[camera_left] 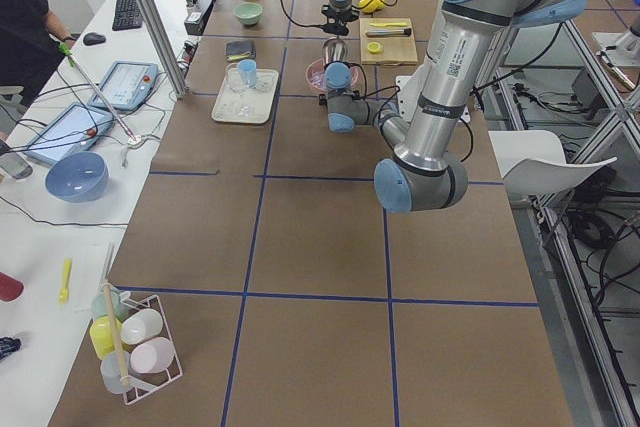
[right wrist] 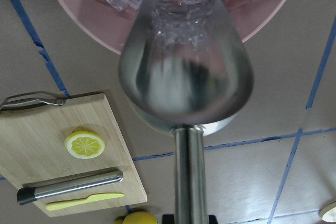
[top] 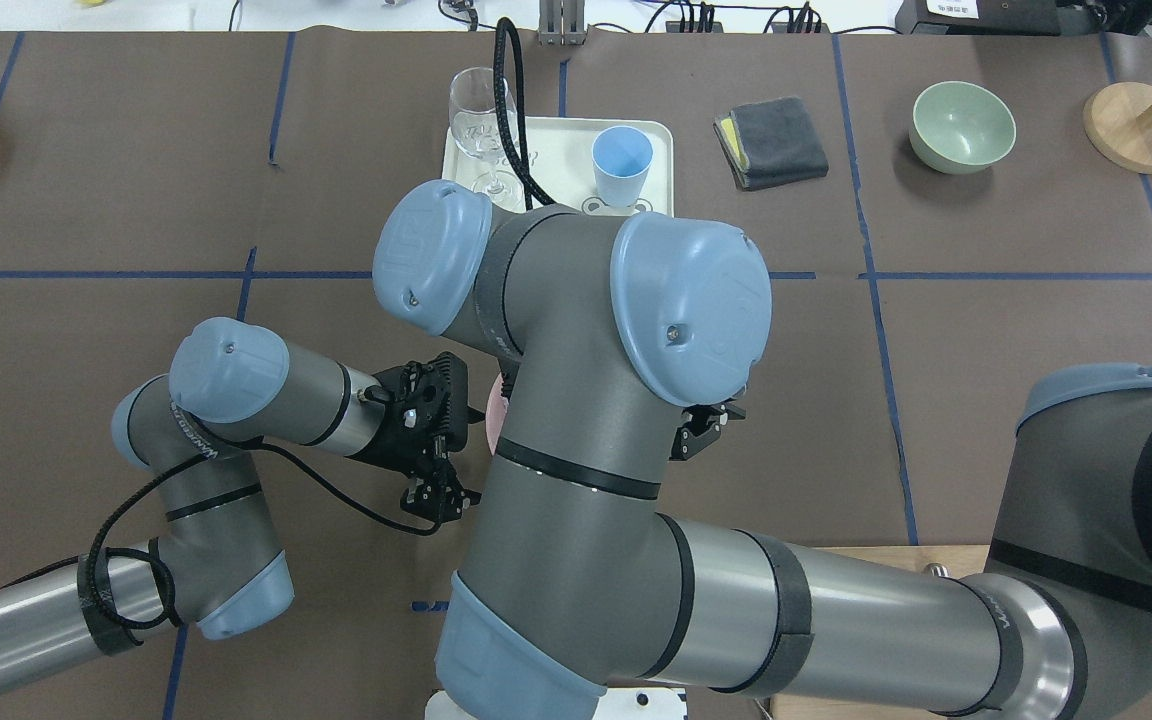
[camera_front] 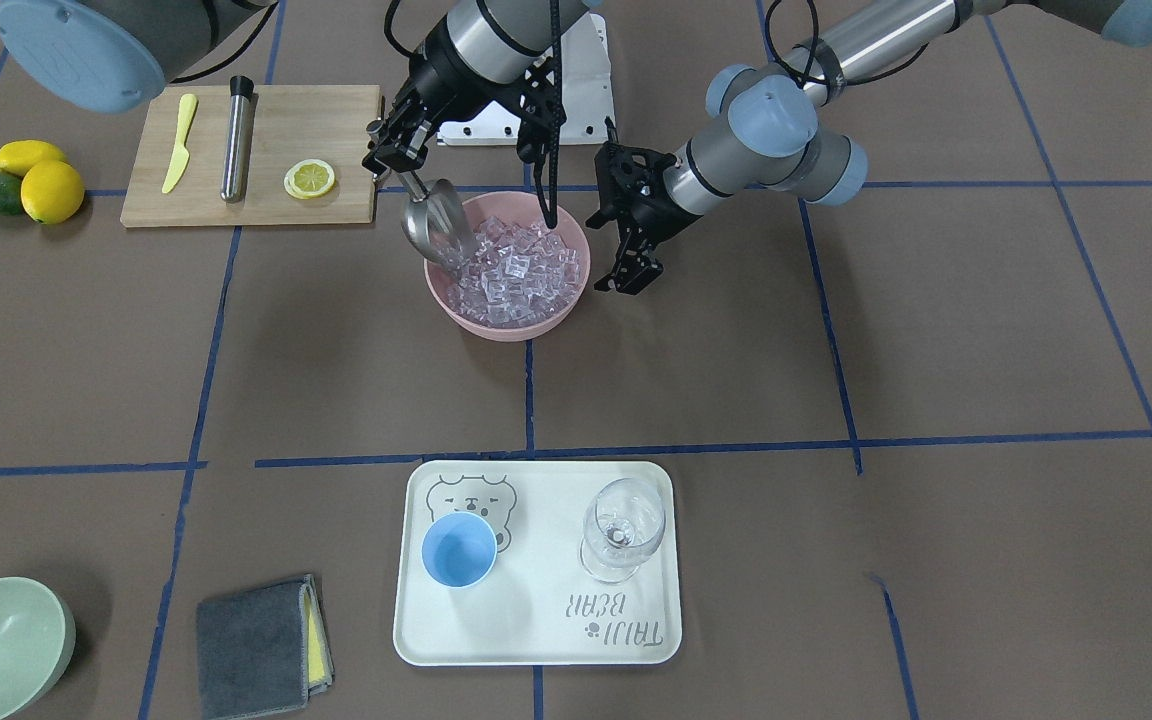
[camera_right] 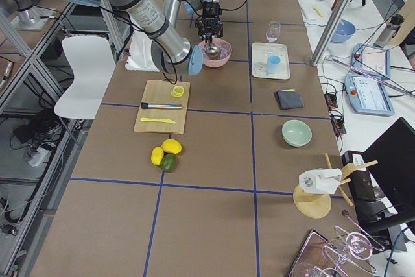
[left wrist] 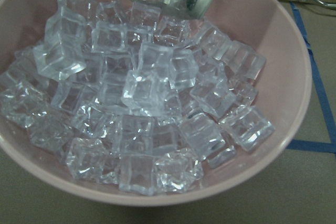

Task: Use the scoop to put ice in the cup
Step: 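Dip the scoop into the ice cubes with the right gripper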

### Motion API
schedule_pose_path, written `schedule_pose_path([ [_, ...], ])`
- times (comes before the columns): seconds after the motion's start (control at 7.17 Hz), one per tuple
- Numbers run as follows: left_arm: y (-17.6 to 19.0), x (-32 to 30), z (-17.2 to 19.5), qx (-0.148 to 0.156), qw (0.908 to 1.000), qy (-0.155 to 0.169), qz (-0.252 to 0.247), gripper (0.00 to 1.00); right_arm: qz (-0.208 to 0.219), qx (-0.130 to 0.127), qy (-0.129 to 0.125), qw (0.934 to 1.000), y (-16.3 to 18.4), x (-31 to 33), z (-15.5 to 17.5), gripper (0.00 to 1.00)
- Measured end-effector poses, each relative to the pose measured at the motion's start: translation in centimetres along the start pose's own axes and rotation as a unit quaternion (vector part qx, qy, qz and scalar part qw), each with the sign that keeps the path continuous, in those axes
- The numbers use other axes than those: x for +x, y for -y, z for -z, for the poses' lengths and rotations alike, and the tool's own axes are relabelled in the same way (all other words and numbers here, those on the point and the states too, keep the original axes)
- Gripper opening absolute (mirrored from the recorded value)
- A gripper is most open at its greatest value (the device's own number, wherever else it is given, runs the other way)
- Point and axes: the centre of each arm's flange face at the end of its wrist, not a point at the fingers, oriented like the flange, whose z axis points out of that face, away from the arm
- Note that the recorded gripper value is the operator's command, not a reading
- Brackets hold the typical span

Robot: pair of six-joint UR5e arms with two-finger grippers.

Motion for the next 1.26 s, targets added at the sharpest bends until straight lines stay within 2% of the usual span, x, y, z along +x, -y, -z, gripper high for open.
schedule_pose_path([
  [0.7,0.6,0.0,0.0,0.004,1.0,-0.001,0.0,1.0,0.005,0.035,-0.006,0.9994,1.7,0.1,-3.0,0.0],
  [1.26,0.7,0.0,0.0,0.004,1.0,-0.001,0.0,1.0,0.008,0.066,-0.008,0.9977,0.5,-0.2,-7.1,0.0],
])
